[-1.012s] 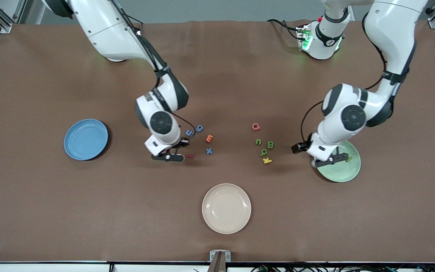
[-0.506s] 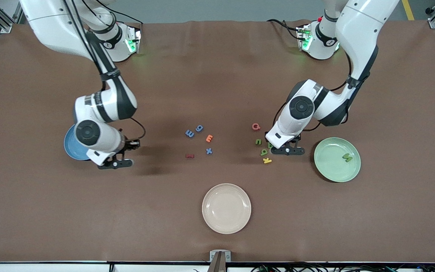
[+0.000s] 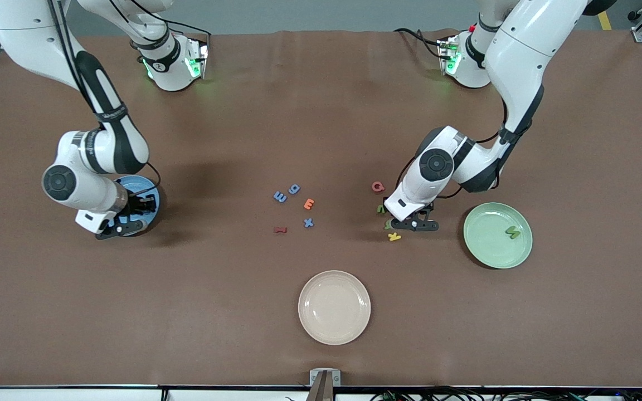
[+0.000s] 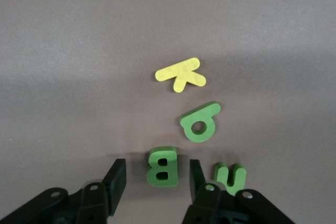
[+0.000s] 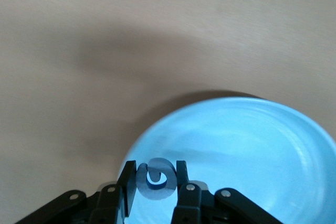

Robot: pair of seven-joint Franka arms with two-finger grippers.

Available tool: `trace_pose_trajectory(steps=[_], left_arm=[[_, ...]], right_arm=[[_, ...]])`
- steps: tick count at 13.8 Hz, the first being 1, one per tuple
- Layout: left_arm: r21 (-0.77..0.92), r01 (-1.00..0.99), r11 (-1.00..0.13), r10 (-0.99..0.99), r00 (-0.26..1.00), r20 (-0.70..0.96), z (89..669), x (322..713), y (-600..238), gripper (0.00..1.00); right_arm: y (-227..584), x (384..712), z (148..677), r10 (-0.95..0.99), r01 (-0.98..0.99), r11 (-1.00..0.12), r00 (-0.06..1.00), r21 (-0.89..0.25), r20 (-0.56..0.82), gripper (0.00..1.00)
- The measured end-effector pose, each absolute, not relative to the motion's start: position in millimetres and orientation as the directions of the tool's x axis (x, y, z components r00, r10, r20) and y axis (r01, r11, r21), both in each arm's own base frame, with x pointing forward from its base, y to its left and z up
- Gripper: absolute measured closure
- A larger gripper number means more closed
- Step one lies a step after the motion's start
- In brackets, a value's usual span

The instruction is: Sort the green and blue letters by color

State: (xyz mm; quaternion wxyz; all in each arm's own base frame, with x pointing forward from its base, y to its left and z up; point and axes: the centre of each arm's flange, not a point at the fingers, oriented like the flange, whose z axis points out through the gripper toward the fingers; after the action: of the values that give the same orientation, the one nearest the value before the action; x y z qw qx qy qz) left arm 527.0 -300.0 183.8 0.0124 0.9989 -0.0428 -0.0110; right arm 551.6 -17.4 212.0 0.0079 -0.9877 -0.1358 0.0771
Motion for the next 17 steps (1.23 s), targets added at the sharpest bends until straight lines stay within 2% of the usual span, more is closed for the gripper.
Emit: trace_pose_trajectory(steps=[1, 2, 4, 5, 6, 7, 8, 12, 15, 17], left_arm=[[0.027, -0.085, -0.996, -0.086, 0.996, -0.025, 179.9, 526.3, -300.0, 0.44], [0.03, -0.085, -0.996, -0.086, 0.996, -0.029, 175.3, 525.4, -300.2, 0.44], [0.03, -0.085, -0.996, -0.085, 0.996, -0.029, 172.8, 525.7, -299.6, 0.49], [0.033, -0.086, -0.996, -0.087, 0.996, -0.026, 174.1, 526.3, -300.7, 0.56], [0.034, -0.086, -0.996, -0.087, 0.996, -0.023, 175.4, 527.2, -301.0, 0.67], [0.035, -0.086, -0.996, -0.087, 0.996, -0.018, 177.9, 528.2, -301.4, 0.72], [0.035, -0.082, -0.996, -0.083, 0.996, -0.017, 178.0, 529.8, -299.3, 0.72], [0.02, -0.047, -0.999, -0.047, 0.998, 0.032, 218.9, 560.9, -264.0, 0.72], [-0.031, -0.089, -0.996, -0.091, 0.995, 0.044, 264.3, 593.0, -176.8, 0.72], [-0.045, -0.127, -0.991, -0.128, 0.991, 0.039, 270.1, 608.0, -105.8, 0.72]], right_arm=[[-24.9, 551.0, 211.9, 0.266, 0.264, -0.964, 0.952, -0.038, -0.151, 0.65], [-28.4, 550.4, 211.9, 0.263, 0.26, -0.965, 0.953, -0.04, -0.152, 0.61], [-27.5, 549.1, 212.5, 0.262, 0.259, -0.965, 0.952, -0.044, -0.16, 0.39], [-23.6, 548.5, 214.7, 0.253, 0.249, -0.967, 0.953, -0.047, -0.165, 0.3], [-14.3, 548.3, 219.3, 0.23, 0.226, -0.973, 0.958, -0.045, -0.17, 0.19], [6.3, 548.1, 225.7, 0.191, 0.188, -0.982, 0.966, -0.037, -0.174, 0.07], [39.7, 547.2, 233.3, 0.147, 0.146, -0.989, 0.974, -0.021, -0.174, 0.0], [194.5, 529.4, 258.0, 0.024, 0.025, -1.0, 0.992, 0.001, -0.126, 0.0], [275.9, 514.6, 268.1, -0.054, -0.056, -0.998, 0.994, -0.019, -0.095, 0.0], [310.7, 508.3, 257.9, -0.098, -0.1, -0.995, 0.992, -0.026, -0.074, 0.0]])
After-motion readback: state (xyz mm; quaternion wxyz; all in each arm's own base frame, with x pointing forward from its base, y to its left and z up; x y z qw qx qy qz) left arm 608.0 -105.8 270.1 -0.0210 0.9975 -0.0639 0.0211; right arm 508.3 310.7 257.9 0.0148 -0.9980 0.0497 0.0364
